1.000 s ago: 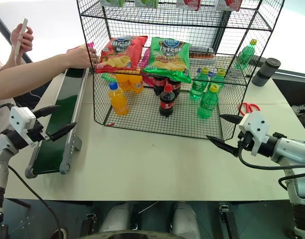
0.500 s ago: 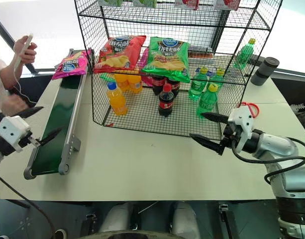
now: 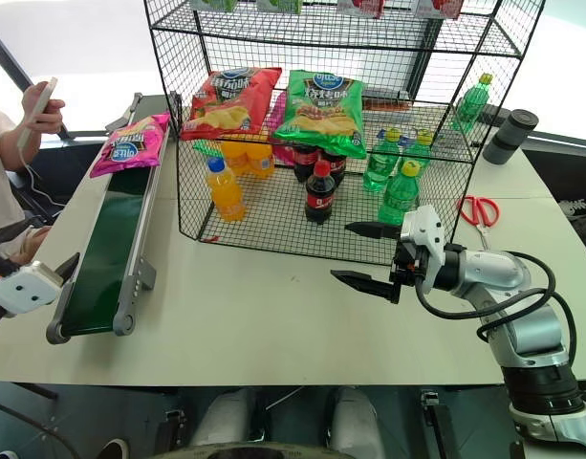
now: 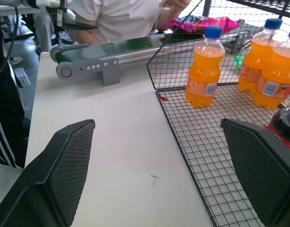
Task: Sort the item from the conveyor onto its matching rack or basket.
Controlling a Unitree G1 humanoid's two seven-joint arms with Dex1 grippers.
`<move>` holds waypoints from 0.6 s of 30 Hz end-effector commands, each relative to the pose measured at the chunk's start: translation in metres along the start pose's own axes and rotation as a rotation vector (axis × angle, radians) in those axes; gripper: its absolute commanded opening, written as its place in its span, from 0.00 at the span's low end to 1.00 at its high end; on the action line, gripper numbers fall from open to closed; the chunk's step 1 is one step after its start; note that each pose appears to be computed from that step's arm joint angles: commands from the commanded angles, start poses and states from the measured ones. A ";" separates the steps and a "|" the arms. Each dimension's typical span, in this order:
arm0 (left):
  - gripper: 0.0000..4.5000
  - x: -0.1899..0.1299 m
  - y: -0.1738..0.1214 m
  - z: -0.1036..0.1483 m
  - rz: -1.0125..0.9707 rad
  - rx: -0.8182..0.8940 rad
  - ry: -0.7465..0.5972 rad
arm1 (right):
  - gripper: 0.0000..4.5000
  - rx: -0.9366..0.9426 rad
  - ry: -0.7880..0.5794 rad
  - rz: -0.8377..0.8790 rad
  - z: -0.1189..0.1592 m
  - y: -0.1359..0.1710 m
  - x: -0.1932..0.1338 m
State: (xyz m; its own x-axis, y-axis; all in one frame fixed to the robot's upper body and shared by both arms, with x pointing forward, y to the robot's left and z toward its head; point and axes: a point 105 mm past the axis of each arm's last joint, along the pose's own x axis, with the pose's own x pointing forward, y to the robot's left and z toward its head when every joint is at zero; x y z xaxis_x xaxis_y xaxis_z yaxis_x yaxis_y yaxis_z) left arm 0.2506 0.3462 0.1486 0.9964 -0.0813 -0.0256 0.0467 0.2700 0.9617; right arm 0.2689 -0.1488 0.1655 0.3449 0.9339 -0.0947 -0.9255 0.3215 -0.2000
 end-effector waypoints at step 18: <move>1.00 0.021 -0.015 -0.005 0.064 0.009 0.084 | 0.98 -0.071 -0.053 0.012 0.003 0.008 0.003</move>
State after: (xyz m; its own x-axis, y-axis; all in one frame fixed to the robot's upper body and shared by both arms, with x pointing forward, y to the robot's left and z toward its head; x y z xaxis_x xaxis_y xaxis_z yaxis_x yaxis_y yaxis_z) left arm 0.2696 0.3427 0.1225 0.9997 0.0127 -0.0227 0.0182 0.2782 0.9603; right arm 0.2661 -0.1467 0.1530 0.3428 0.9349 -0.0923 -0.9235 0.3173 -0.2155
